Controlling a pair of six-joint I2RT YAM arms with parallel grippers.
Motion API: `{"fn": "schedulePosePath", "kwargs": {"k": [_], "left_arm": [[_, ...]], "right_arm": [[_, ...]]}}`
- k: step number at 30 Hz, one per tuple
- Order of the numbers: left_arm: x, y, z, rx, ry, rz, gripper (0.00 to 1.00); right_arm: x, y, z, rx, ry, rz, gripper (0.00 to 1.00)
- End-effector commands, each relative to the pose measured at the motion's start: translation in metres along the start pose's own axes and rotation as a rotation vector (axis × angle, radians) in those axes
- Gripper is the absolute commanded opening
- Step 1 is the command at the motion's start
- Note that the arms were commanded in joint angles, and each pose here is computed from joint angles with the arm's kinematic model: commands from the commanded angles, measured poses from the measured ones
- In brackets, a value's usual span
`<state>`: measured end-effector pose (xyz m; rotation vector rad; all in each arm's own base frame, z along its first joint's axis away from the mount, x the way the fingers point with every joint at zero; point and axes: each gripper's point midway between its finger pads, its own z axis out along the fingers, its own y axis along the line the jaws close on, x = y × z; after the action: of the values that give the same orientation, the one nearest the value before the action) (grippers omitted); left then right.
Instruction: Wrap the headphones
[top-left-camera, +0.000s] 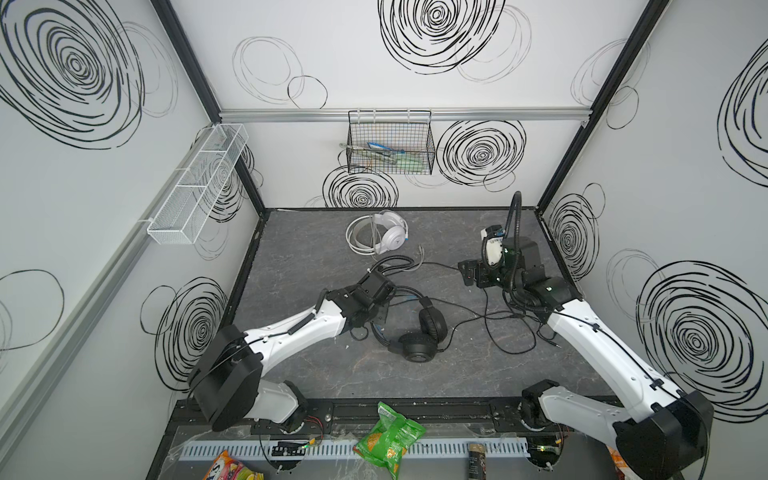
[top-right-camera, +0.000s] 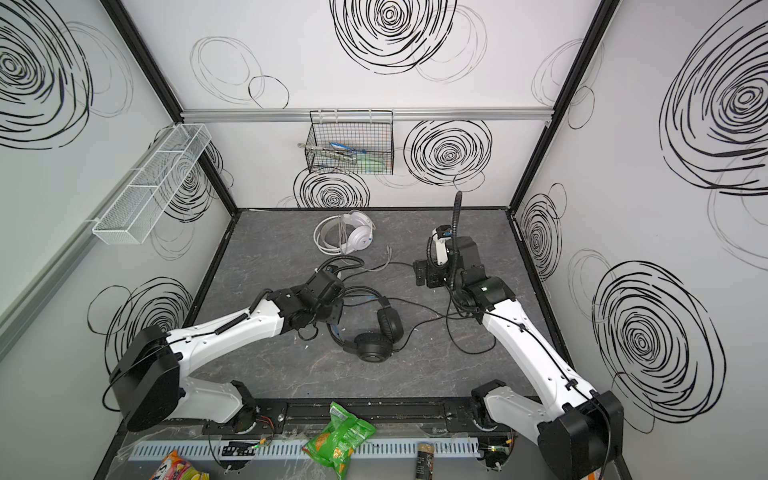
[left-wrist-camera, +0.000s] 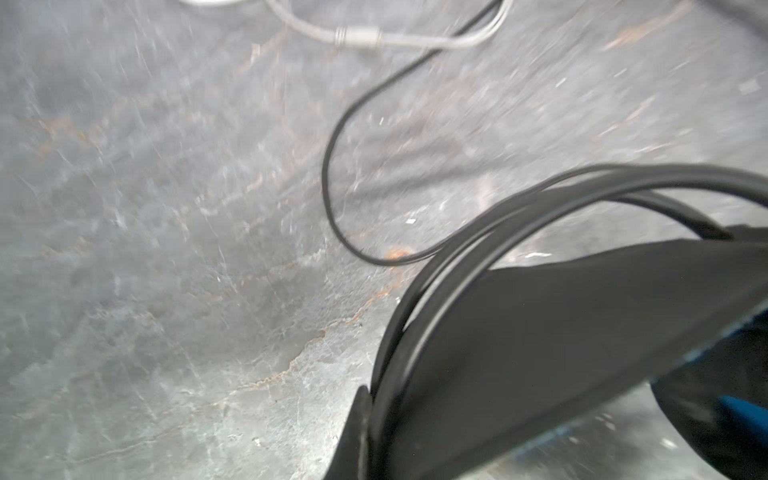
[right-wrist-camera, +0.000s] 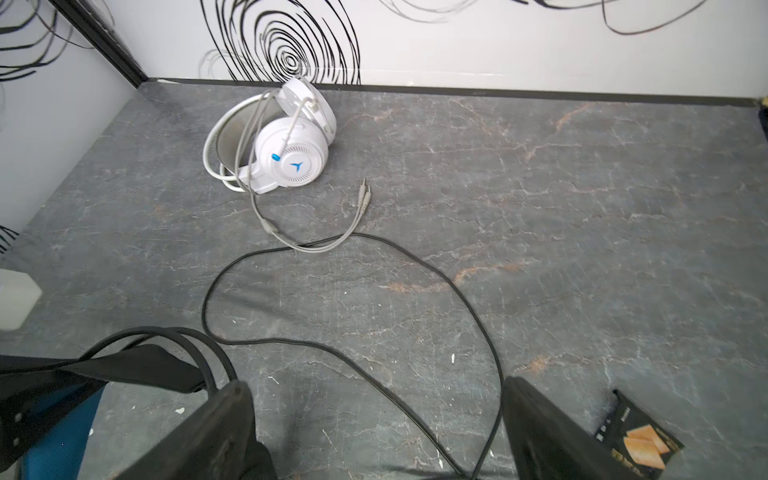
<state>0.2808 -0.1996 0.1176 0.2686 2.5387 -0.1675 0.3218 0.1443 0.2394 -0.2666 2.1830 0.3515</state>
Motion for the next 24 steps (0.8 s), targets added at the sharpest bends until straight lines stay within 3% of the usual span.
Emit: {"fn": "schedulePosePath", "kwargs": {"k": [1, 14, 24], "left_arm": [[-0.051, -0.001, -0.049, 0.060, -0.132, 0.021, 0.00], [-0.143, 0.048, -0.161, 0.067, -0.385, 0.055, 0.00], [-0.172, 0.056, -0.203, 0.071, -0.495, 0.018, 0.00]], "right_arm": [[-0.023, 0.020, -0.017, -0.092, -0.073, -0.058, 0.97], [-0.054, 0.102, -0.099, -0.523, -0.356, -0.260, 0.97], [-0.026, 0.135, -0.112, -0.717, -0.291, -0.328, 0.97]]}}
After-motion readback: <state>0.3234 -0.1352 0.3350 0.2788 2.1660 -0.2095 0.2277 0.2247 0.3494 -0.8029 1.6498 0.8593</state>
